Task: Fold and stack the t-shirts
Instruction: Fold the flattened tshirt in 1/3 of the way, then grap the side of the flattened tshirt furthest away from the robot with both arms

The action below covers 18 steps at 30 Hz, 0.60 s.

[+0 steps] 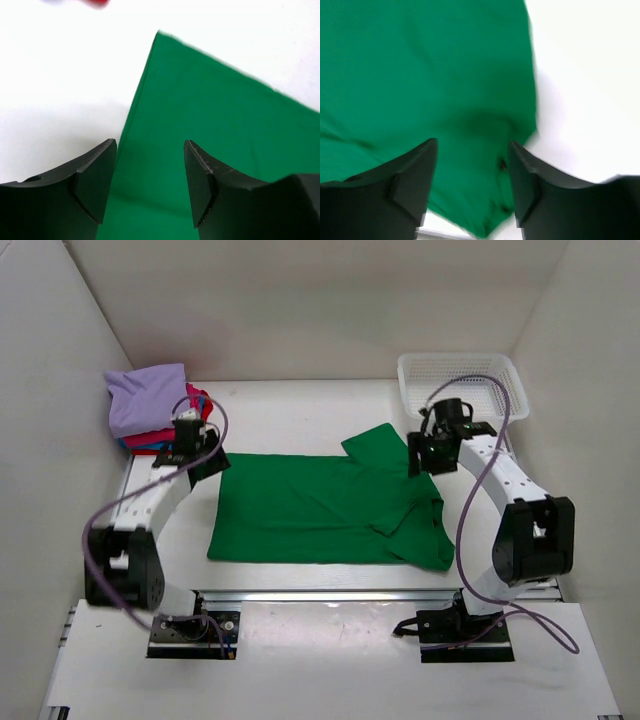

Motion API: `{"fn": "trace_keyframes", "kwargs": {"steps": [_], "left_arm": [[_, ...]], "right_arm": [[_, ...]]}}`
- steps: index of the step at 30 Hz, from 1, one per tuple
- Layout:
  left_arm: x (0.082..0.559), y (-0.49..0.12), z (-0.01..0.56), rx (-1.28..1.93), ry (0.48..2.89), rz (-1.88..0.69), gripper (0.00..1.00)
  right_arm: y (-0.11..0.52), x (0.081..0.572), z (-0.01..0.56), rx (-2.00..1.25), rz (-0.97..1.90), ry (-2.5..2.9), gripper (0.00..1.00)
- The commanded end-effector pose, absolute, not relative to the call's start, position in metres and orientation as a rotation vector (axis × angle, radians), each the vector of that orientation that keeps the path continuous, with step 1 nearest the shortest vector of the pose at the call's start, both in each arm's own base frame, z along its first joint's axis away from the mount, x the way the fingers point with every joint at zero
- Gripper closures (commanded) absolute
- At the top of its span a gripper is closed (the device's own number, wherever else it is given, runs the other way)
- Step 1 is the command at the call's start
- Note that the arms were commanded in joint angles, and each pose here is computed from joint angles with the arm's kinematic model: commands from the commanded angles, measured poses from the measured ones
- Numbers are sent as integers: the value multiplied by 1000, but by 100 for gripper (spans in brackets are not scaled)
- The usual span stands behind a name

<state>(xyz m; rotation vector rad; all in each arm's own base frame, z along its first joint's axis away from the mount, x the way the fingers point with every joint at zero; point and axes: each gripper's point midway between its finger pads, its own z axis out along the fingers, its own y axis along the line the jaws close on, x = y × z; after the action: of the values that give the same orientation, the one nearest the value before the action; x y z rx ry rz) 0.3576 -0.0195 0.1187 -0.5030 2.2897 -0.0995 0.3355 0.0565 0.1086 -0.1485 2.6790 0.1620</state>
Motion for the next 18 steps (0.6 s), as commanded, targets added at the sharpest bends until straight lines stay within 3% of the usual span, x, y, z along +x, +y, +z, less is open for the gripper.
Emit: {"fn": "trace_keyframes", "kwargs": {"steps": [1, 4, 12, 18], "left_arm": [[384, -22, 97, -391, 2398, -34, 32], [409, -24, 87, -398, 2388, -22, 31], [467, -21, 68, -447, 2374, 28, 30], [483, -22, 58, -446, 2372, 44, 30]], "right_arm": [[85, 388, 134, -159, 186, 2522, 39], [106, 410, 140, -137, 237, 2476, 32], [143, 464, 113, -94, 219, 2454, 31], [156, 500, 115, -41, 254, 2403, 32]]}}
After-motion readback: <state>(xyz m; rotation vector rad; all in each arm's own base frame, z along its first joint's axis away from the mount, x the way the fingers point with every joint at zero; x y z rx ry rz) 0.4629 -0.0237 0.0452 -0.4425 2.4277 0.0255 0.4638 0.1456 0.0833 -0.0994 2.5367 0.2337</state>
